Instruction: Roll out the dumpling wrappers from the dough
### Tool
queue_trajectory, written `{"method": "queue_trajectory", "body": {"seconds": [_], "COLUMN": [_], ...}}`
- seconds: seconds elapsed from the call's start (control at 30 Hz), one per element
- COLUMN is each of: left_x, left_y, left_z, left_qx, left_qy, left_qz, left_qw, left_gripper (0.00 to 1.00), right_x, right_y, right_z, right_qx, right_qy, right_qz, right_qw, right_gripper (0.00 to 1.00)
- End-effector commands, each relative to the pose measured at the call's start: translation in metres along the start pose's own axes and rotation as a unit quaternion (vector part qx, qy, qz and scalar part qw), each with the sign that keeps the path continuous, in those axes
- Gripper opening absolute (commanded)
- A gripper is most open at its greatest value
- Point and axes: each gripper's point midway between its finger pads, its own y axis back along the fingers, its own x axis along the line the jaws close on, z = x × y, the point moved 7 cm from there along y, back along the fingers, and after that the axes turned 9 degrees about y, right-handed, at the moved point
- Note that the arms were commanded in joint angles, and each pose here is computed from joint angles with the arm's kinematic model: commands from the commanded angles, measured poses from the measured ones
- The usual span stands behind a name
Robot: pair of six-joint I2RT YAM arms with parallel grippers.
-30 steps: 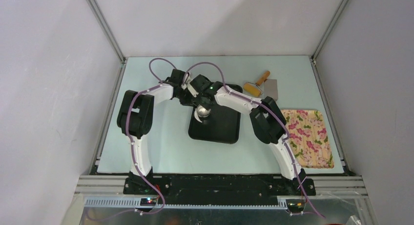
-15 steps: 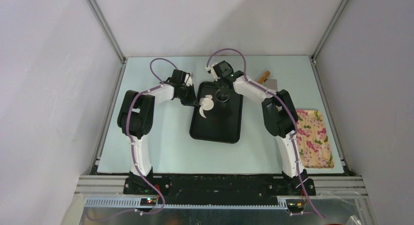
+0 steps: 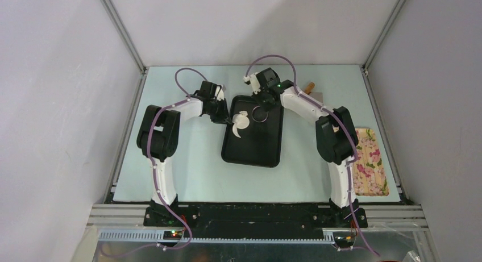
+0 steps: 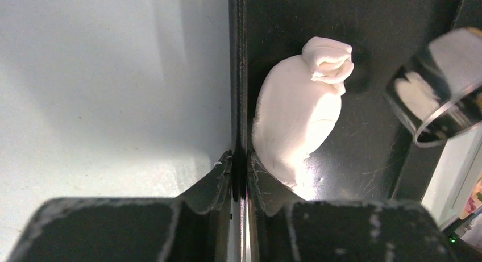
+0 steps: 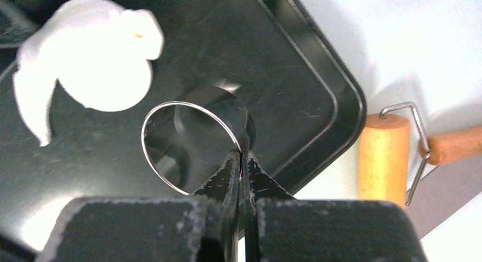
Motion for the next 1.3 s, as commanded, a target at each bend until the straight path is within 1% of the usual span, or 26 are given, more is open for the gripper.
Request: {"method": "queue_trajectory", "body": {"seconds": [0.0, 0.1, 0.27, 0.37, 0.47, 0.57, 0.7, 0.77, 0.87, 1.0, 1.03, 1.07, 1.1, 1.13, 1.17, 1.27], "left_x": [-0.003, -0.005, -0.013, -0.019, -0.028, -0.040, -0.052, -0.056, -0.061, -0.072, -0.074, -0.075, -0.075, -0.075, -0.074, -0.075], "left_y": [0.000, 0.001, 0.001, 0.003, 0.008, 0.015, 0.021, 0.021, 0.022, 0.023, 0.023, 0.023, 0.022, 0.020, 0.020, 0.019], "left_z": [-0.014, -0.014, -0.015, -0.013, -0.008, -0.005, -0.001, -0.002, -0.007, -0.016, -0.017, -0.019, -0.020, -0.021, -0.021, -0.022], "left_qx": [0.026, 0.023, 0.027, 0.021, 0.012, 0.007, 0.006, 0.009, 0.023, 0.032, 0.033, 0.035, 0.038, 0.040, 0.042, 0.046], "left_qy": [-0.009, -0.013, -0.017, -0.025, -0.034, -0.053, -0.065, -0.065, -0.057, -0.067, -0.069, -0.070, -0.070, -0.069, -0.069, -0.065], "left_qz": [-0.003, -0.004, -0.014, -0.017, -0.027, -0.032, -0.040, -0.045, -0.062, -0.075, -0.076, -0.078, -0.077, -0.078, -0.079, -0.083], "left_qw": [1.000, 1.000, 0.999, 0.999, 0.999, 0.998, 0.997, 0.997, 0.996, 0.994, 0.994, 0.994, 0.994, 0.994, 0.994, 0.993], "left_gripper": [0.19, 0.27, 0.33, 0.34, 0.35, 0.36, 0.36, 0.36, 0.36, 0.37, 0.37, 0.37, 0.37, 0.37, 0.37, 0.37], "right_x": [0.015, 0.018, 0.019, 0.014, 0.008, 0.000, -0.001, -0.002, -0.004, -0.007, -0.008, -0.010, -0.012, -0.014, -0.016, -0.022], "right_y": [0.033, 0.035, 0.035, 0.035, 0.035, 0.035, 0.034, 0.032, 0.027, 0.029, 0.032, 0.033, 0.036, 0.038, 0.043, 0.052], "right_z": [0.009, 0.001, -0.015, -0.025, -0.032, -0.036, -0.037, -0.034, -0.035, -0.033, -0.032, -0.032, -0.032, -0.032, -0.031, -0.028], "right_qx": [-0.028, -0.023, -0.001, 0.009, 0.016, 0.014, 0.010, 0.008, 0.023, 0.028, 0.027, 0.030, 0.029, 0.031, 0.030, 0.031], "right_qy": [0.010, 0.009, 0.027, 0.027, 0.011, -0.009, -0.017, -0.018, -0.014, -0.004, -0.002, -0.001, 0.005, 0.009, 0.017, 0.041], "right_qz": [0.028, 0.035, 0.036, 0.022, 0.022, 0.034, 0.039, 0.037, 0.030, 0.025, 0.024, 0.012, 0.008, 0.002, -0.002, -0.015], "right_qw": [0.999, 0.999, 0.999, 0.999, 1.000, 0.999, 0.999, 0.999, 0.999, 0.999, 0.999, 0.999, 1.000, 0.999, 0.999, 0.999], "right_gripper": [0.00, 0.00, 0.00, 0.00, 0.00, 0.00, 0.00, 0.00, 0.00, 0.01, 0.10, 0.15, 0.28, 0.33, 0.40, 0.51]}}
